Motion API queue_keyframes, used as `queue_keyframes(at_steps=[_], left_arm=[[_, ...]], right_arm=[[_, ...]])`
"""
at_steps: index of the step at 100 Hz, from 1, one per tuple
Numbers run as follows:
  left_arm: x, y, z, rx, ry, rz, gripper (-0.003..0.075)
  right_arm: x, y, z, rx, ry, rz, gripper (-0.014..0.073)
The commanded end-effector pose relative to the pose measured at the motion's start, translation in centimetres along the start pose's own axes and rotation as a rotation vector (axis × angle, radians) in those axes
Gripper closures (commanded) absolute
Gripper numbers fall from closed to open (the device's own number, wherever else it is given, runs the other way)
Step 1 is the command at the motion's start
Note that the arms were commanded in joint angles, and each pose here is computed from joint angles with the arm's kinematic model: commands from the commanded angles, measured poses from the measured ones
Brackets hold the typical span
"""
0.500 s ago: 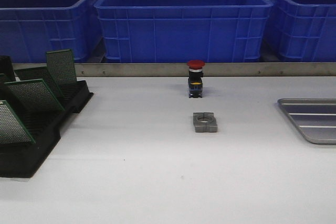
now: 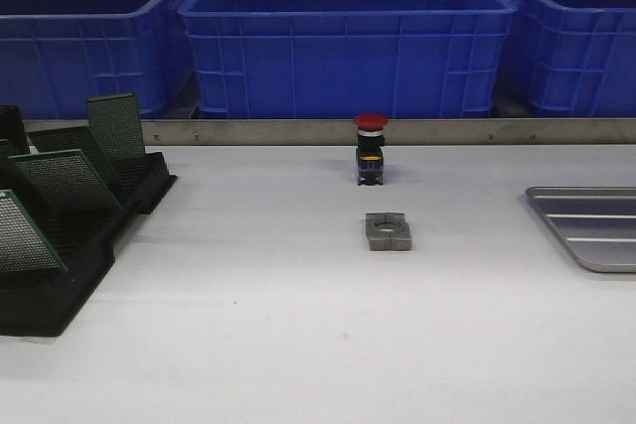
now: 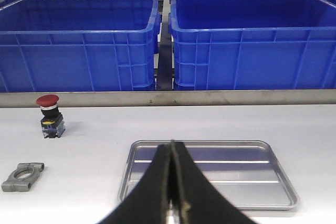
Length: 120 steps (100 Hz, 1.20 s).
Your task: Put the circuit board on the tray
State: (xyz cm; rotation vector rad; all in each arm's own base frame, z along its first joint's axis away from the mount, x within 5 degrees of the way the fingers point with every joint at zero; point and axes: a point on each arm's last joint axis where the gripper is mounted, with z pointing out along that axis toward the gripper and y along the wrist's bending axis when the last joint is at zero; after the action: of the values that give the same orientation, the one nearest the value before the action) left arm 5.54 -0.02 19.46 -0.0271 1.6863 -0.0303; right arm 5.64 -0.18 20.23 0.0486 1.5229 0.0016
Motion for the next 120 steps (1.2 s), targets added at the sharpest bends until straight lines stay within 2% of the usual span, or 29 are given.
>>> queue_keyframes(at_steps=[1,38,64,71,96,120], left_arm=[[0.7,0.0,0.1,0.002,-0.065,-0.001,0.0741],[0.5,0.0,0.1,0.003,-0.090,0.002,0.0741],[-1.6,-0.1,-0.3,0.013,-0.310,0.000,0.0741],[-2.3,-0.1,-0.6,0.013,-0.331,0.000,0.0741],[-6.6,-0.3,-2.1,0.021,-0.208,-0.049,0.0741],[-10.5,-0.5,-2.1,0.017,0.026,-0.046,0.0741]], right_arm=[[-1.2,0.1,-0.3,-0.007,-0.109,-0.010,0.0656],[-1.2,0.1,-0.3,-0.007,-0.109,-0.010,0.0656],[-1.2,0.1,-0.3,-0.007,-0.109,-0.010,0.0656],[-1.2,0.1,-0.3,-0.007,-0.109,-0.010,0.0656],[-1.2,0.1,-0.3,-0.007,-0.109,-0.010,0.0656],[-1.2,0.1,-0.3,-0.007,-0.109,-0.010,0.0656]])
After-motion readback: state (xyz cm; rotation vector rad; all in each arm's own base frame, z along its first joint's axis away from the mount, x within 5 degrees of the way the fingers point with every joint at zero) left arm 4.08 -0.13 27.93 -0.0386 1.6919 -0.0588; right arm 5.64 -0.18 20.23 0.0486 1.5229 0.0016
